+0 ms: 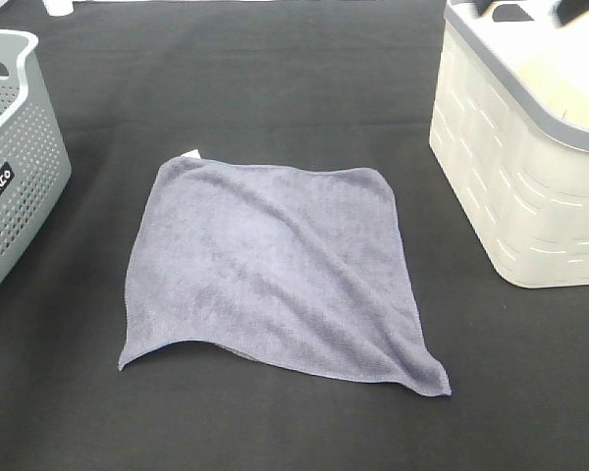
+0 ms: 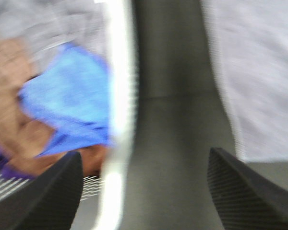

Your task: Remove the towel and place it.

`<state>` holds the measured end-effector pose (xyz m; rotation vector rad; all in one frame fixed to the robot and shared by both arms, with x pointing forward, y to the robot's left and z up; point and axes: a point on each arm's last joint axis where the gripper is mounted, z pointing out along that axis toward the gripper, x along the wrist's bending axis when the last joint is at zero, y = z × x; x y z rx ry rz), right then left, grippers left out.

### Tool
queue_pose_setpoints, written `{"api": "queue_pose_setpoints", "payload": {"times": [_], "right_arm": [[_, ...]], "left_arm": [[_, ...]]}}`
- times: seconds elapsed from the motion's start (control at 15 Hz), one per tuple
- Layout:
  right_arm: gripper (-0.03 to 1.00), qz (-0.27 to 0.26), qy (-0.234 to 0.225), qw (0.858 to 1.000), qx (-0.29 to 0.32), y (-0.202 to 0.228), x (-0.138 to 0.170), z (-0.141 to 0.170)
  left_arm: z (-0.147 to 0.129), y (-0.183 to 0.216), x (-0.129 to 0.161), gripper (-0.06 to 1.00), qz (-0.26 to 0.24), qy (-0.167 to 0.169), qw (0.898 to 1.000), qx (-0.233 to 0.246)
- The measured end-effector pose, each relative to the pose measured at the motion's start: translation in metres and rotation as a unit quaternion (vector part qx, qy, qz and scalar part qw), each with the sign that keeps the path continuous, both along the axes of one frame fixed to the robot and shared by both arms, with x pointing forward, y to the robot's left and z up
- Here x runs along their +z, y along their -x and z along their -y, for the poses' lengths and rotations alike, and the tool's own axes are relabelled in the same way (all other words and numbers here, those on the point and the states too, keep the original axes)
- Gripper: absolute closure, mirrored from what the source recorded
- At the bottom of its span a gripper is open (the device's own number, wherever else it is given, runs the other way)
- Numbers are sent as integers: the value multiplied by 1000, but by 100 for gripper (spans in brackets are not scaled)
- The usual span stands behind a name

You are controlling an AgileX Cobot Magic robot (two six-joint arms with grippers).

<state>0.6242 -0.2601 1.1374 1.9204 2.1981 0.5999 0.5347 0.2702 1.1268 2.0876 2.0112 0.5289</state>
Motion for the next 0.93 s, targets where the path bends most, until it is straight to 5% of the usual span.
{"api": "queue_pose_setpoints", "payload": {"times": [0.27, 0.67, 0.93], "right_arm": [[14, 9, 17, 999, -32, 51, 20, 25], [15, 9, 15, 999, -38, 163, 20, 26], [18, 37, 16, 998, -43, 243, 5, 27]], "left_arm": [[-66, 27, 24, 26, 43, 18, 992, 117], [-61, 111, 34, 26, 90, 29, 988, 118], [-57, 174, 20, 26, 119, 1, 988, 102]]}}
